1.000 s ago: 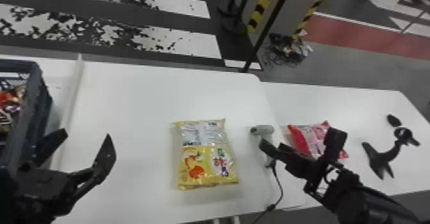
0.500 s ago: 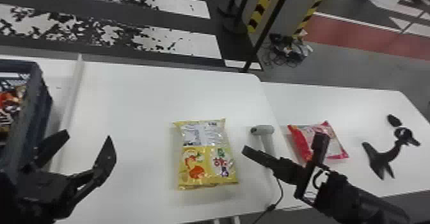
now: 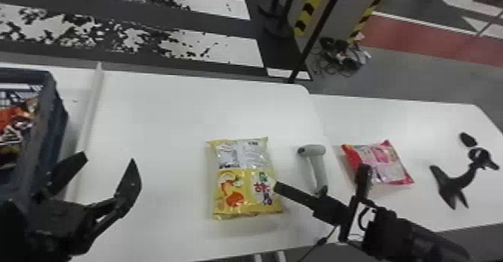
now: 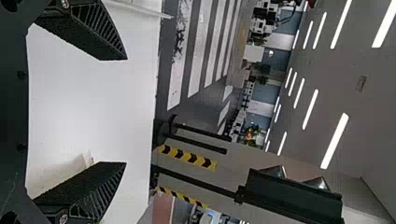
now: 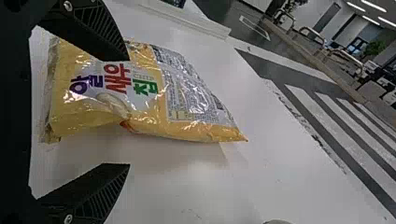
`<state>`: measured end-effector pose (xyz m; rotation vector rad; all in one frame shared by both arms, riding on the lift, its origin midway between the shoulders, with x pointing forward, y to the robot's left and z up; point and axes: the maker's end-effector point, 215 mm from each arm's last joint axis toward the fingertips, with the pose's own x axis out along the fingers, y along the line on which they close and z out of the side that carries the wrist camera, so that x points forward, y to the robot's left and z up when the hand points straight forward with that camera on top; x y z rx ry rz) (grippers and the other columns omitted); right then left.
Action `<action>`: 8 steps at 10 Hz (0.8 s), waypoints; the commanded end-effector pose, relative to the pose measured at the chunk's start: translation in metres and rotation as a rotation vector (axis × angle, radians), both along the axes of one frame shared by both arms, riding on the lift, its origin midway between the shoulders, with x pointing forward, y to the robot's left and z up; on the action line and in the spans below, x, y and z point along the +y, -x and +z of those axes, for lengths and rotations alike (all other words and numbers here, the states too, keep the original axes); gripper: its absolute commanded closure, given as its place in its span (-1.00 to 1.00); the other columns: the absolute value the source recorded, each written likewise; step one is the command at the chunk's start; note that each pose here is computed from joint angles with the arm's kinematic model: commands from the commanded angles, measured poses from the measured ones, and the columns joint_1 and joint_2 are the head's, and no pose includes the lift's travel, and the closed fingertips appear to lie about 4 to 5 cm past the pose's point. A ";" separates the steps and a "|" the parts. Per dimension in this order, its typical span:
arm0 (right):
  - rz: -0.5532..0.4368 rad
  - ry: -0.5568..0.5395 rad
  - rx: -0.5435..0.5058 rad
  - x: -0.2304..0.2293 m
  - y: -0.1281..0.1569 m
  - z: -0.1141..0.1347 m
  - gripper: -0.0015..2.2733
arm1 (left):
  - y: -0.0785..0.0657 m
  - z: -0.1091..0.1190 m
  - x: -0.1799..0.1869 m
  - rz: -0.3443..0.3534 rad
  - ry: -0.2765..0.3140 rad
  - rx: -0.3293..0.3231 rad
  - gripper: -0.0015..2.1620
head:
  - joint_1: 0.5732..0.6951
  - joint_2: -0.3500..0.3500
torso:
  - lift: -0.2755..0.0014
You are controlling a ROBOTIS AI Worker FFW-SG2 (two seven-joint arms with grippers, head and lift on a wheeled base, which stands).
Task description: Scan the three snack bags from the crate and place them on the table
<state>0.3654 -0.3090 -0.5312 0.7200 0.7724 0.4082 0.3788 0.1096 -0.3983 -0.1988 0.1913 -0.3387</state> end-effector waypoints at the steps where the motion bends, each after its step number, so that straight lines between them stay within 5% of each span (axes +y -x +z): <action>1: 0.037 -0.017 0.019 0.017 0.004 -0.009 -0.93 | 0.001 -0.001 0.000 -0.001 0.000 0.002 -0.94 | 1.00 -0.86 | 0.54; 5: 0.084 0.014 0.033 0.032 0.007 -0.022 -0.80 | 0.003 -0.001 -0.002 -0.013 0.006 -0.005 -0.94 | 1.00 -0.75 | 0.54; 6: 0.086 0.017 0.034 0.031 0.008 -0.022 -0.15 | 0.001 -0.001 -0.002 -0.012 0.005 -0.008 -0.94 | 1.00 -0.75 | 0.54; 7: 0.091 0.024 0.035 0.028 0.007 -0.022 0.72 | 0.002 -0.003 -0.003 -0.013 0.006 -0.003 -0.94 | 1.00 -0.75 | 0.54; 8: 0.105 0.023 0.026 0.029 0.008 -0.019 0.85 | 0.000 -0.004 -0.003 -0.013 0.006 -0.004 -0.94 | 1.00 -0.75 | 0.54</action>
